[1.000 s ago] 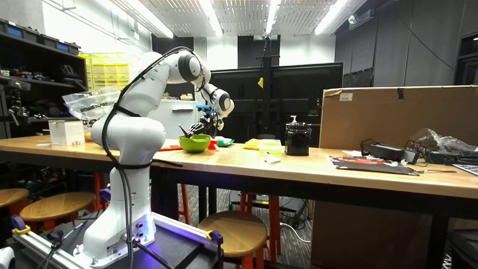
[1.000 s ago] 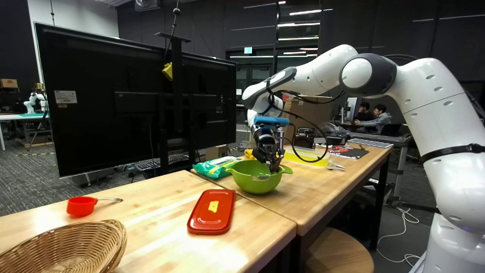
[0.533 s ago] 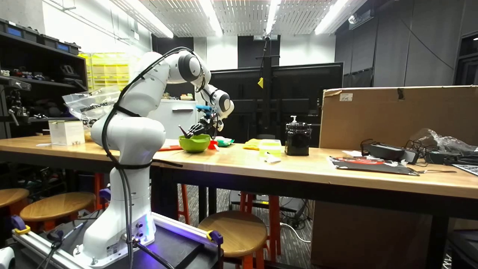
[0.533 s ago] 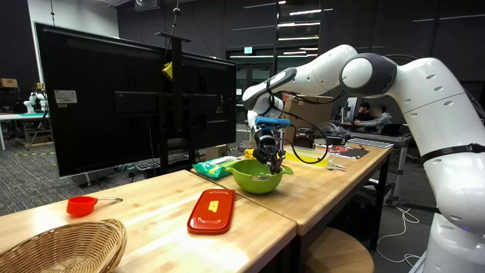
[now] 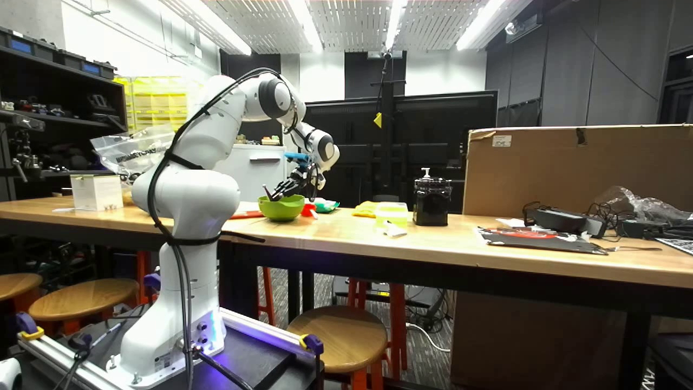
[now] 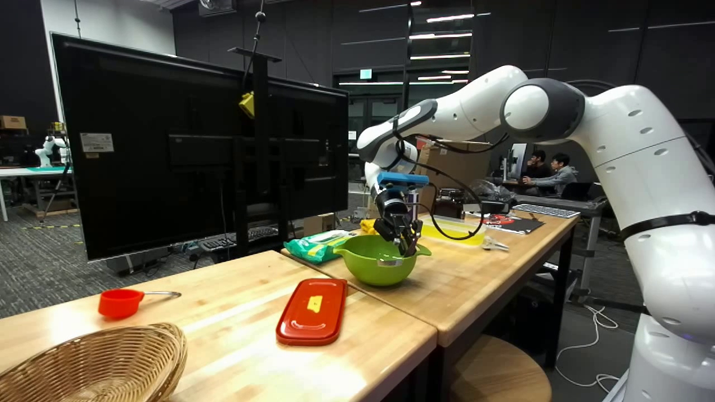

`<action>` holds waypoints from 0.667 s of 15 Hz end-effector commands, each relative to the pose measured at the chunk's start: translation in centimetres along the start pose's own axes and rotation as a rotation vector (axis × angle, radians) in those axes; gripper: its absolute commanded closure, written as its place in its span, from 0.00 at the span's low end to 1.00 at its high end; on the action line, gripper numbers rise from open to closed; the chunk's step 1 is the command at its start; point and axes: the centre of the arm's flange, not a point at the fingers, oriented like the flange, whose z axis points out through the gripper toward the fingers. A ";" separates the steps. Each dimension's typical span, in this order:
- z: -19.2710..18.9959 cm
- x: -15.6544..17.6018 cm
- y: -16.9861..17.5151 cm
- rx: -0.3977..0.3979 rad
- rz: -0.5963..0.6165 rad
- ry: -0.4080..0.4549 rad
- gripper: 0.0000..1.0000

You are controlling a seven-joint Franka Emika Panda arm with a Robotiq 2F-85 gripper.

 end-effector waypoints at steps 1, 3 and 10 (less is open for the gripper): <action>-0.7 -0.9 0.4 -0.022 -0.010 0.017 0.43; -0.9 -0.9 0.4 -0.025 -0.013 0.021 0.29; -1.7 -1.3 0.8 -0.043 -0.010 0.057 0.00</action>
